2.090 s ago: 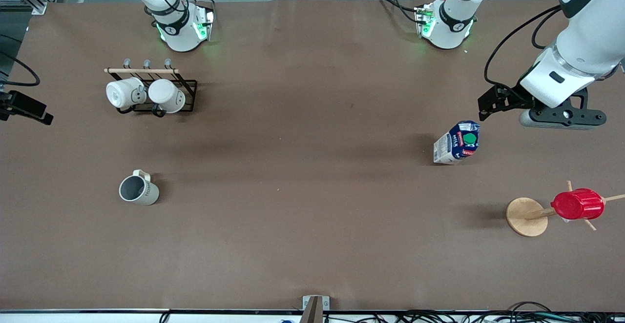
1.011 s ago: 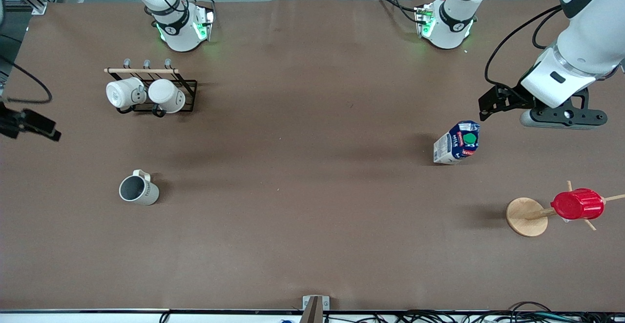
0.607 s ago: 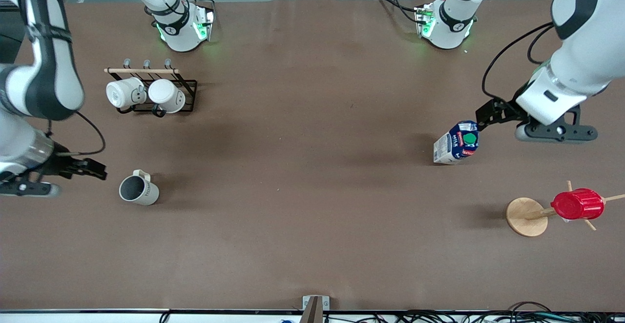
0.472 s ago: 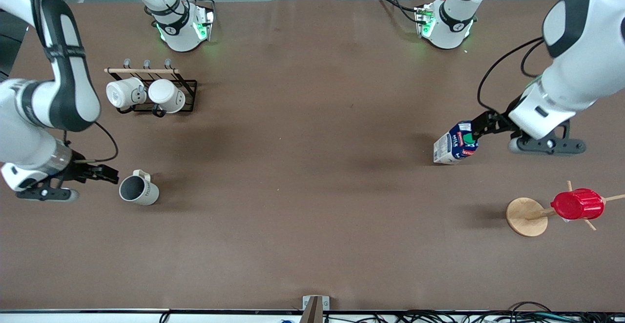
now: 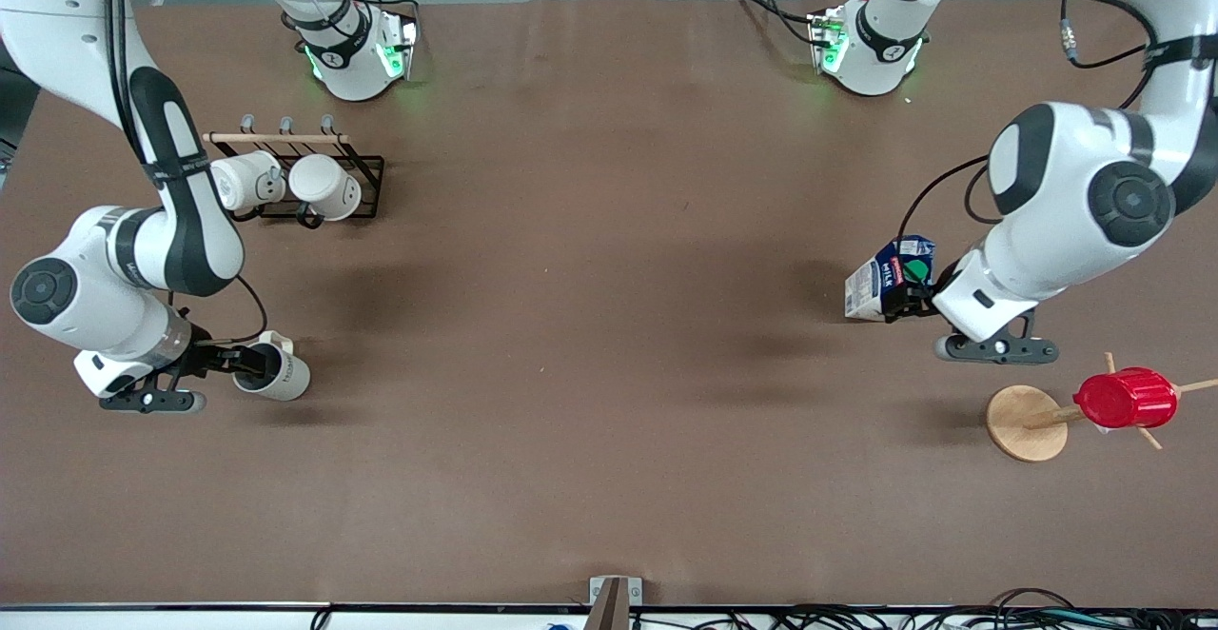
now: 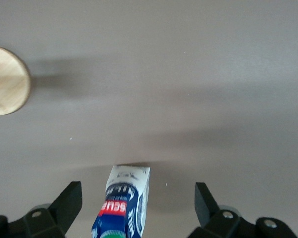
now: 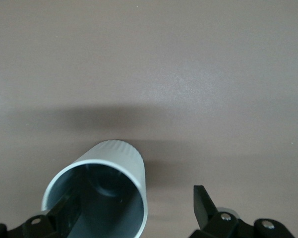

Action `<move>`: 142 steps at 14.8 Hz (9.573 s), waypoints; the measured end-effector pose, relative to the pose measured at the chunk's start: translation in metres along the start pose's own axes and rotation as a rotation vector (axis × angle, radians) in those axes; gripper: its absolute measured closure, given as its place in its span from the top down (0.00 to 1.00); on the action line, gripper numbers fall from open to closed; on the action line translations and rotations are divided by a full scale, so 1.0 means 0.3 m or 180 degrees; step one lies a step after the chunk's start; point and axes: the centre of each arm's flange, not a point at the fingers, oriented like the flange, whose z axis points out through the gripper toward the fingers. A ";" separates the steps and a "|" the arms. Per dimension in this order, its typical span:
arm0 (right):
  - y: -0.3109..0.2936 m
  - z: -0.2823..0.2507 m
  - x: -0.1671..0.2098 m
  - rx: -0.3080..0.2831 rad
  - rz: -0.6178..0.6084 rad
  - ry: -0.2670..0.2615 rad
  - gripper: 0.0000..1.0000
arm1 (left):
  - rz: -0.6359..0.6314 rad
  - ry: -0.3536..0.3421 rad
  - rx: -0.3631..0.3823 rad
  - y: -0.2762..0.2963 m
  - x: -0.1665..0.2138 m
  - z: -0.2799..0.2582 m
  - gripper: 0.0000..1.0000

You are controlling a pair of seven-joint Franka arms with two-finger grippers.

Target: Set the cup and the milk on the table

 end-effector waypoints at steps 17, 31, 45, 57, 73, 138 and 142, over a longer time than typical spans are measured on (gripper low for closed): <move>-0.044 -0.004 0.045 0.0032 -0.0125 -0.0139 0.05 | 0.0010 0.0002 0.0020 -0.023 -0.124 0.270 0.96; -1.143 -0.284 -0.036 0.0521 -0.0503 -0.0055 0.05 | -0.0045 0.0040 0.0016 -0.052 -0.110 0.255 0.48; -1.792 -0.062 -0.338 0.0296 -0.0543 0.0092 0.05 | -0.0060 0.0042 0.0017 -0.060 -0.109 0.254 0.49; -1.780 -0.070 -0.314 0.0289 -0.0361 0.0123 0.56 | -0.0116 -0.0082 0.0053 -0.099 -0.155 0.232 0.49; -0.495 -1.117 -0.020 -0.0385 0.0947 0.0366 1.00 | -0.0117 -0.0427 0.0104 -0.105 -0.245 0.279 0.47; -0.038 -1.337 -0.251 0.0030 0.0479 -0.0190 1.00 | -0.0059 0.0296 -0.0160 0.355 -0.279 -0.402 1.00; -0.038 -1.337 -0.251 0.0031 0.0479 -0.0191 1.00 | -0.0077 0.0375 -0.0105 0.231 -0.242 -0.516 1.00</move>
